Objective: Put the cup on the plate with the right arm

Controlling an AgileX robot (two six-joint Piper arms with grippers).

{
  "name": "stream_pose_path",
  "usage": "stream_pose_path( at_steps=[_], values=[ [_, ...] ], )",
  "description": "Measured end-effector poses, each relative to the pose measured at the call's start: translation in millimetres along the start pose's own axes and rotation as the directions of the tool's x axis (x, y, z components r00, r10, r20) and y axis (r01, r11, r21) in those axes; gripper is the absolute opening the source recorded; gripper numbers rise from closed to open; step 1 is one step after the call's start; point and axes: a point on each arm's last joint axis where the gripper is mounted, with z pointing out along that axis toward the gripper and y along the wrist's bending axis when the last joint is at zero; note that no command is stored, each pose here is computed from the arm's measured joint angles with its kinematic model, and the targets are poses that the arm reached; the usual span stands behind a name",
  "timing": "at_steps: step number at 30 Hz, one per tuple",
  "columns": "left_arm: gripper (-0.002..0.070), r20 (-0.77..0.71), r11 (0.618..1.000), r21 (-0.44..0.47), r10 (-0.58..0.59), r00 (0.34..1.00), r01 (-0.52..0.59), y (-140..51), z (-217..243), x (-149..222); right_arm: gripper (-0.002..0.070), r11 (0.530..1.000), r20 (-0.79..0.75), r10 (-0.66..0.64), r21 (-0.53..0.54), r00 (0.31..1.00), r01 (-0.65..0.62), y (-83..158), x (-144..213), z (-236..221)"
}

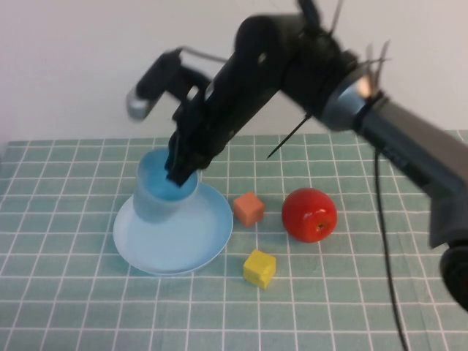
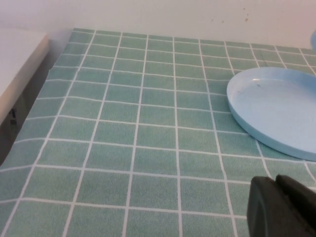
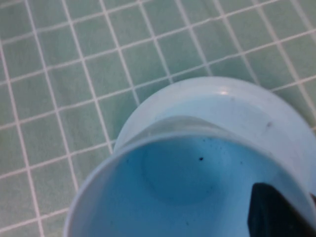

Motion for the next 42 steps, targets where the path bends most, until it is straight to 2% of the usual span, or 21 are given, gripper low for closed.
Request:
stream_pose_path(
  at_steps=[4,16,18,24,30,33,35,38,42],
  values=[
    [-0.0003,0.000,1.000,0.000,0.000,1.000,0.000,0.0,0,0,0.0018,0.998,-0.096,-0.054,0.010,0.994,0.055,13,7,33],
    [-0.0003,0.000,1.000,0.000,0.000,1.000,0.000,0.0,0,0,0.0032,0.996,-0.185,-0.066,0.054,0.980,0.077,2,28,70],
    [-0.0003,0.000,1.000,0.000,0.000,1.000,0.000,0.0,0,0,0.0071,0.996,-0.185,-0.060,0.055,0.981,0.071,2,28,71],
    [-0.0003,0.000,1.000,0.000,0.000,1.000,0.000,0.0,0,0,0.0261,0.995,-0.153,-0.051,0.080,0.987,0.064,0,22,67],
    [-0.0003,0.000,1.000,0.000,-0.002,1.000,0.002,0.0,0,0,0.0294,0.991,-0.100,-0.070,0.109,0.992,0.081,0,5,43],
    [-0.0003,0.000,1.000,0.000,-0.002,1.000,0.002,0.0,0,0,0.0272,0.987,-0.066,-0.087,0.129,0.994,0.095,3,-8,17],
    [-0.0003,0.000,1.000,0.000,-0.002,1.000,0.002,0.0,0,0,0.0216,0.982,-0.058,-0.103,0.152,0.993,0.111,6,-16,-9],
    [-0.0003,0.000,1.000,0.000,-0.002,1.000,0.002,0.0,0,0,0.0079,0.968,-0.085,-0.128,0.207,0.988,0.143,11,-22,-51],
    [-0.0003,0.000,1.000,0.000,-0.002,1.000,0.002,0.0,0,0,0.0012,0.937,-0.073,-0.126,0.317,0.989,0.143,11,-27,-106]
  ],
)
